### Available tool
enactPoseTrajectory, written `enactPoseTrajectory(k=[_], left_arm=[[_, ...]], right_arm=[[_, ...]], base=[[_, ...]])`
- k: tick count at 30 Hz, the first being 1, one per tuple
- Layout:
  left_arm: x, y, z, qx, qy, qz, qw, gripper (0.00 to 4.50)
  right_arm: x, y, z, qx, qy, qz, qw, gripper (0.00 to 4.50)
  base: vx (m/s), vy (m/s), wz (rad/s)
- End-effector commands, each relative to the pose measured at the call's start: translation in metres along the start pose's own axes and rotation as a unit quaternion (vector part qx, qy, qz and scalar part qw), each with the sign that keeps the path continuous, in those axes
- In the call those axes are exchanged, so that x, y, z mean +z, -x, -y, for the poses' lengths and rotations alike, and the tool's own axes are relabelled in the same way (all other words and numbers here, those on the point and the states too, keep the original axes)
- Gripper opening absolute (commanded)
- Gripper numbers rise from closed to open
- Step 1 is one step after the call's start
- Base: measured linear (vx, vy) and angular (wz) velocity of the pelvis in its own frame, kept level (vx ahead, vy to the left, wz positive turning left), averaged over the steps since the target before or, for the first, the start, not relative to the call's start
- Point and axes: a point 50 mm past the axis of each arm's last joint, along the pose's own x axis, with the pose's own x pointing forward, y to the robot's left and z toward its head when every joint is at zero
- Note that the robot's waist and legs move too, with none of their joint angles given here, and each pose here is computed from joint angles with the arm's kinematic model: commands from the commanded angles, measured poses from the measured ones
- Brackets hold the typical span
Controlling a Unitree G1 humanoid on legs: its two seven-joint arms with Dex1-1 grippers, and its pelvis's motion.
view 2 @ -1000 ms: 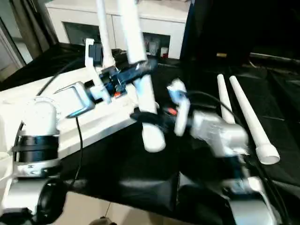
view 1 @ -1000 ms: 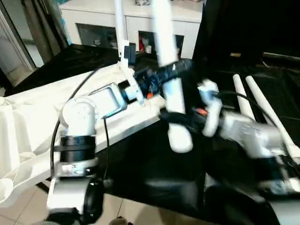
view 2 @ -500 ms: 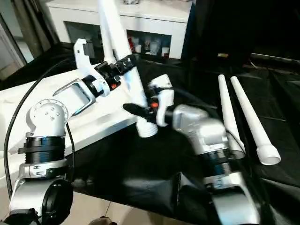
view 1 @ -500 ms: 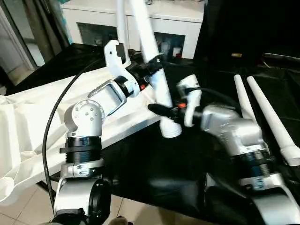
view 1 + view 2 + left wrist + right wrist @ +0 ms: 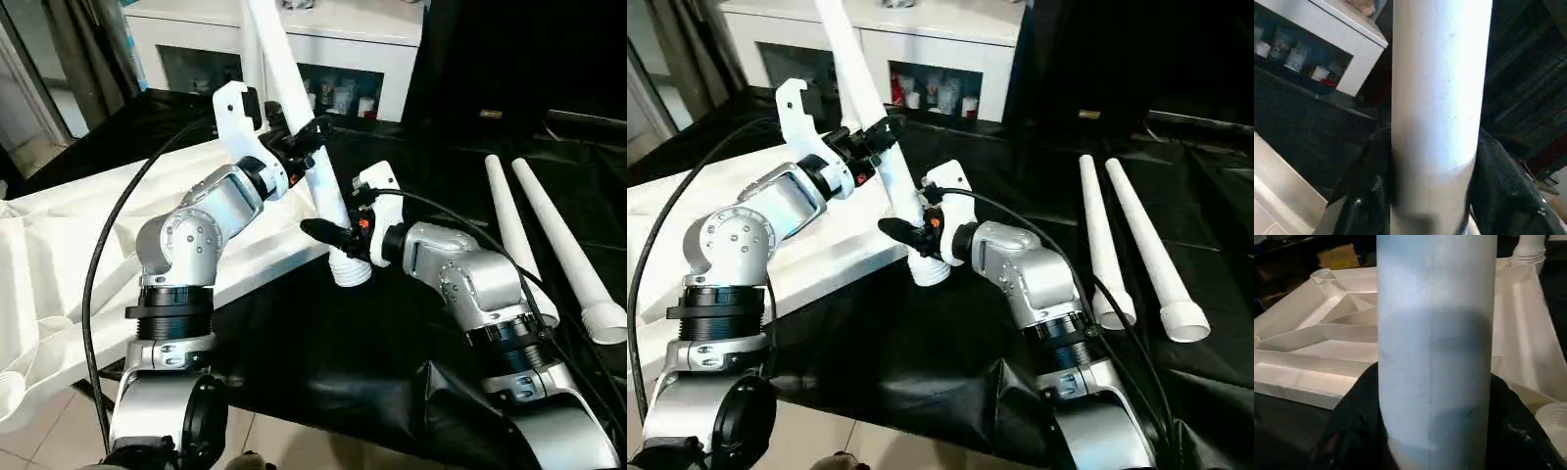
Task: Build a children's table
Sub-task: Insert table leg to table base
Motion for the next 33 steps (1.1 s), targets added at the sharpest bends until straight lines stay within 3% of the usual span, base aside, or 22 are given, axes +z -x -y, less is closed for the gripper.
enactPoseTrajectory(k=[1,5,11,14,15,17,18,22,23,26,29,32,33], left_arm=[[0.001,0.001,0.003,-0.037,-0.005,-0.012,0.999,1.93],[0.006,0.006,0.015,-0.132,0.018,-0.026,0.991,1.78],[0.018,0.023,0.026,-0.279,0.044,-0.045,0.958,1.78],[0.021,0.026,0.026,-0.293,0.045,-0.046,0.954,1.78],[0.027,0.032,0.029,-0.336,0.046,-0.044,0.94,1.78],[0.029,0.034,0.031,-0.349,0.047,-0.042,0.935,1.78],[0.032,0.036,0.032,-0.361,0.05,-0.037,0.931,1.78],[0.032,0.042,0.038,-0.398,0.059,-0.041,0.914,1.78],[0.031,0.043,0.039,-0.402,0.06,-0.043,0.913,1.78],[0.029,0.042,0.039,-0.401,0.058,-0.045,0.913,1.78],[0.029,0.042,0.038,-0.401,0.059,-0.046,0.913,1.78],[0.03,0.04,0.036,-0.386,0.051,-0.042,0.92,1.78],[0.031,0.037,0.033,-0.363,0.043,-0.035,0.93,1.78]], right_arm=[[0.018,0.004,-0.004,0.026,0.007,0.042,0.999,2.59],[0.018,0.014,-0.005,0.087,-0.02,0.038,0.995,2.87],[0.011,0.043,-0.013,0.231,-0.052,0.002,0.972,3.34],[0.01,0.047,-0.013,0.242,-0.057,-0.002,0.969,3.35],[0.009,0.052,-0.013,0.257,-0.066,-0.007,0.964,3.35],[0.008,0.054,-0.013,0.264,-0.069,-0.011,0.962,3.35],[0.006,0.056,-0.014,0.277,-0.075,-0.02,0.958,3.09],[0.001,0.061,-0.02,0.315,-0.096,-0.049,0.943,2.89],[0.0,0.061,-0.022,0.322,-0.098,-0.052,0.94,2.64],[-0.002,0.06,-0.023,0.325,-0.097,-0.056,0.939,2.55],[-0.003,0.06,-0.023,0.323,-0.093,-0.06,0.94,2.16],[-0.002,0.057,-0.021,0.307,-0.085,-0.055,0.946,2.0],[0.0,0.055,-0.019,0.291,-0.083,-0.049,0.952,2.0]], base=[[0.0,0.0,0.0],[0.0,0.0,0.0],[0.0,0.0,0.0],[0.0,0.0,0.0],[0.0,0.0,0.0],[0.0,0.0,0.0],[0.0,0.0,0.0],[0.0,0.0,0.0],[0.0,0.0,0.0],[0.0,0.0,0.0],[0.0,0.0,0.0],[0.0,0.0,0.0],[0.0,0.0,0.0]])
